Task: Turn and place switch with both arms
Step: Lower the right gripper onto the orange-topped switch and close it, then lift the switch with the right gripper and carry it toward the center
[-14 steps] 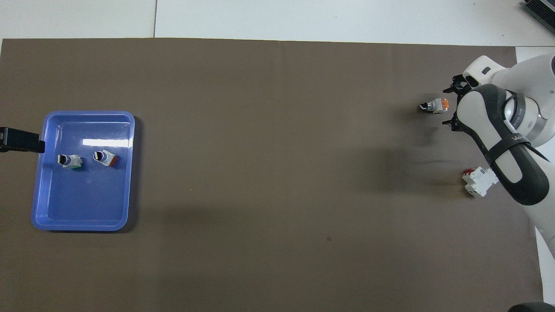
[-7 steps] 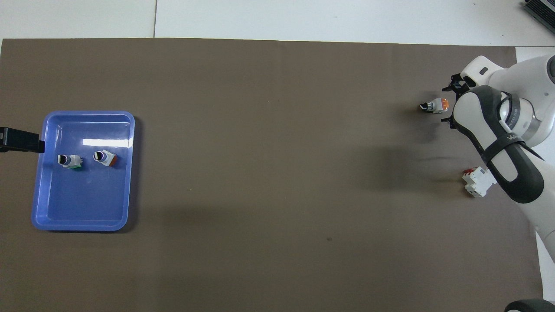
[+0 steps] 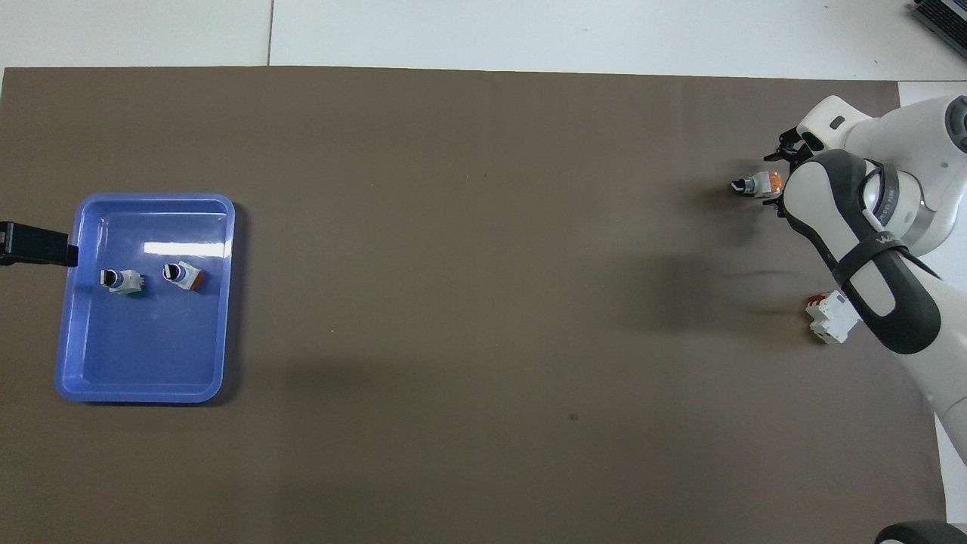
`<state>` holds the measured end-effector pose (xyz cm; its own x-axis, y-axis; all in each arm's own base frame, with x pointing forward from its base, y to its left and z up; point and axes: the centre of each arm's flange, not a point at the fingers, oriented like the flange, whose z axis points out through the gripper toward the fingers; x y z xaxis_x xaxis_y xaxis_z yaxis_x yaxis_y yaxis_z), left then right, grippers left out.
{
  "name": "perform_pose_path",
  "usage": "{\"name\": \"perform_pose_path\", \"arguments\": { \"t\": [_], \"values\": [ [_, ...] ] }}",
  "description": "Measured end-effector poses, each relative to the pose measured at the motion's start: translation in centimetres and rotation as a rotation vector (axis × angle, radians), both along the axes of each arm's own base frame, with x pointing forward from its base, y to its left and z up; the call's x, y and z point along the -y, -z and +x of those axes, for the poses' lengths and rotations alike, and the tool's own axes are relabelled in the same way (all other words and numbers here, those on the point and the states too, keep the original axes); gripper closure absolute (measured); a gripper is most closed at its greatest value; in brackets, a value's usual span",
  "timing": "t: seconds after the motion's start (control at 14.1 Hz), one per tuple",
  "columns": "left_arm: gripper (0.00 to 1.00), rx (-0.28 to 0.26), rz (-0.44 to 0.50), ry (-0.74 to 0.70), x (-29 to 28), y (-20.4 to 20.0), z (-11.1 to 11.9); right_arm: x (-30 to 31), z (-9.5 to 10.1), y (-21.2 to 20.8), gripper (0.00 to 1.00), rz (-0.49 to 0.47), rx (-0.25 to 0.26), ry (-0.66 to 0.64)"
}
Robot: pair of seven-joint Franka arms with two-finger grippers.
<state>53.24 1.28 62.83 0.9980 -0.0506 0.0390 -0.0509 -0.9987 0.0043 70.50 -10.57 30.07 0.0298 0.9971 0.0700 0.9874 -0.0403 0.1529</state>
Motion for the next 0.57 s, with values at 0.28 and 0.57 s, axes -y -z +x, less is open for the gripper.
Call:
{"name": "perform_pose_path", "arguments": {
  "t": [0.28, 0.57],
  "values": [
    [0.0, 0.0, 0.0, -0.002, -0.09, -0.01, -0.01, 0.03, 0.01, 0.06, 0.33, -0.001, 0.001, 0.001],
    [0.0, 0.001, 0.0, -0.002, -0.09, -0.03, -0.02, 0.1, -0.04, 0.13, 0.58, -0.001, 0.002, 0.002]
  ]
}}
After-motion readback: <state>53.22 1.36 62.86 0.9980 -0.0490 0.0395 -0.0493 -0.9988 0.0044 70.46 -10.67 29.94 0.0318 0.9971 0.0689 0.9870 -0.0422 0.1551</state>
